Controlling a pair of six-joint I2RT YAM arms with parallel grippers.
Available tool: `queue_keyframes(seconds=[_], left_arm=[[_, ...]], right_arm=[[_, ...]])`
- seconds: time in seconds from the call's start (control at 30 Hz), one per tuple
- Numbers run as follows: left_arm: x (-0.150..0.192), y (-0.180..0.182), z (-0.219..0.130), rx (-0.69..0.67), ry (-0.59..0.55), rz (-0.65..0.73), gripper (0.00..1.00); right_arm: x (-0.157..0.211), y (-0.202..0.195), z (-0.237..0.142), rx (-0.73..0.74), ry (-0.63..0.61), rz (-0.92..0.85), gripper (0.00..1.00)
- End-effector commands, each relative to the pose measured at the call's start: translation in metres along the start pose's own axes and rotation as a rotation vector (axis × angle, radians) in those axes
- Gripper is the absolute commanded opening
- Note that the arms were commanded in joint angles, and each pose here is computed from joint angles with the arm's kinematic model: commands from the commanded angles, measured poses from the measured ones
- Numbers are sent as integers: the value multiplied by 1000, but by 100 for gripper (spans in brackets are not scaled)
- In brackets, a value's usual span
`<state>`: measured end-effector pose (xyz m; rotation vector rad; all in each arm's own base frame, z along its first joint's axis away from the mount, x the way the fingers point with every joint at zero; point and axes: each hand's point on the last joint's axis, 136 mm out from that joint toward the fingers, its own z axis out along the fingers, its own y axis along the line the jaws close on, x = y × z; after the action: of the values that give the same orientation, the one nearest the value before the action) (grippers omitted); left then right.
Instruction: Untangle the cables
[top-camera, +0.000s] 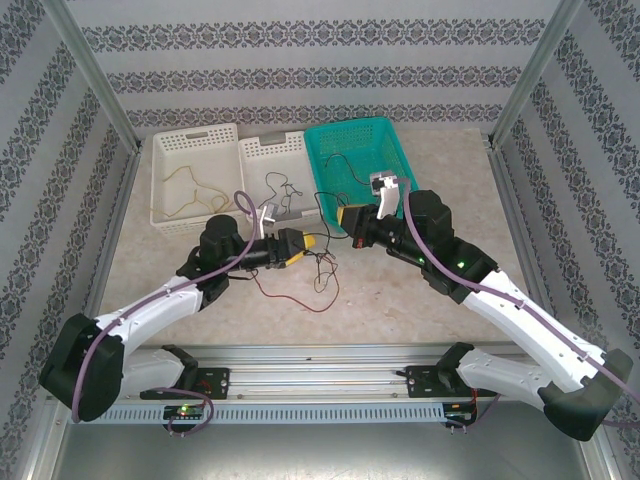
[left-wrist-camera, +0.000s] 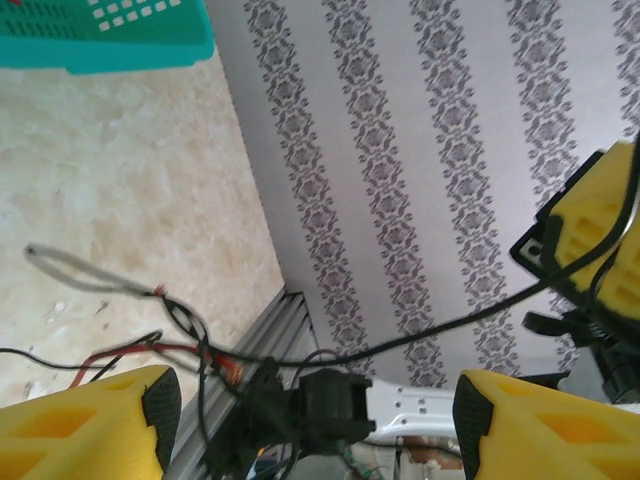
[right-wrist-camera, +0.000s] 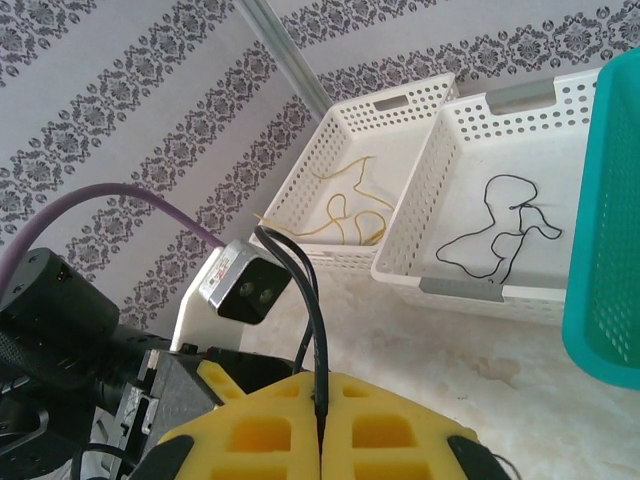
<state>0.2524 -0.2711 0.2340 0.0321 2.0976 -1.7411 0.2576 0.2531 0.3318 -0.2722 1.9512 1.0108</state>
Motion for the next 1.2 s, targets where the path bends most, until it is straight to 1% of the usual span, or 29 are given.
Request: queue_keyframes(seconds=[0.0, 0.1, 0.27, 0.4, 0.53, 0.8, 1.0, 1.17], left_arm=[[21, 12, -3, -50, 77, 42, 72], [27, 23, -5, -89, 97, 50, 72], [30, 29, -2, -76, 111, 38, 72], [27, 31, 1, -80, 99, 32, 72], [18, 29, 0, -83, 50, 33, 72], [3, 18, -2, -38, -47, 4, 72], [6, 11, 0, -13, -35, 4, 67], [15, 13, 3, -26, -5, 12, 62]], right_arm=[[-11, -1, -7, 1, -52, 8, 0], [-12, -1, -8, 1, -57, 13, 0], [-11, 0, -8, -12, -54, 22, 0], [-8, 3, -5, -32, -47, 37, 0], [-5, 2, -3, -38, -38, 45, 0], [5, 2, 3, -58, -11, 60, 0], [8, 2, 7, -65, -6, 68, 0], [8, 2, 8, -63, -8, 70, 0]])
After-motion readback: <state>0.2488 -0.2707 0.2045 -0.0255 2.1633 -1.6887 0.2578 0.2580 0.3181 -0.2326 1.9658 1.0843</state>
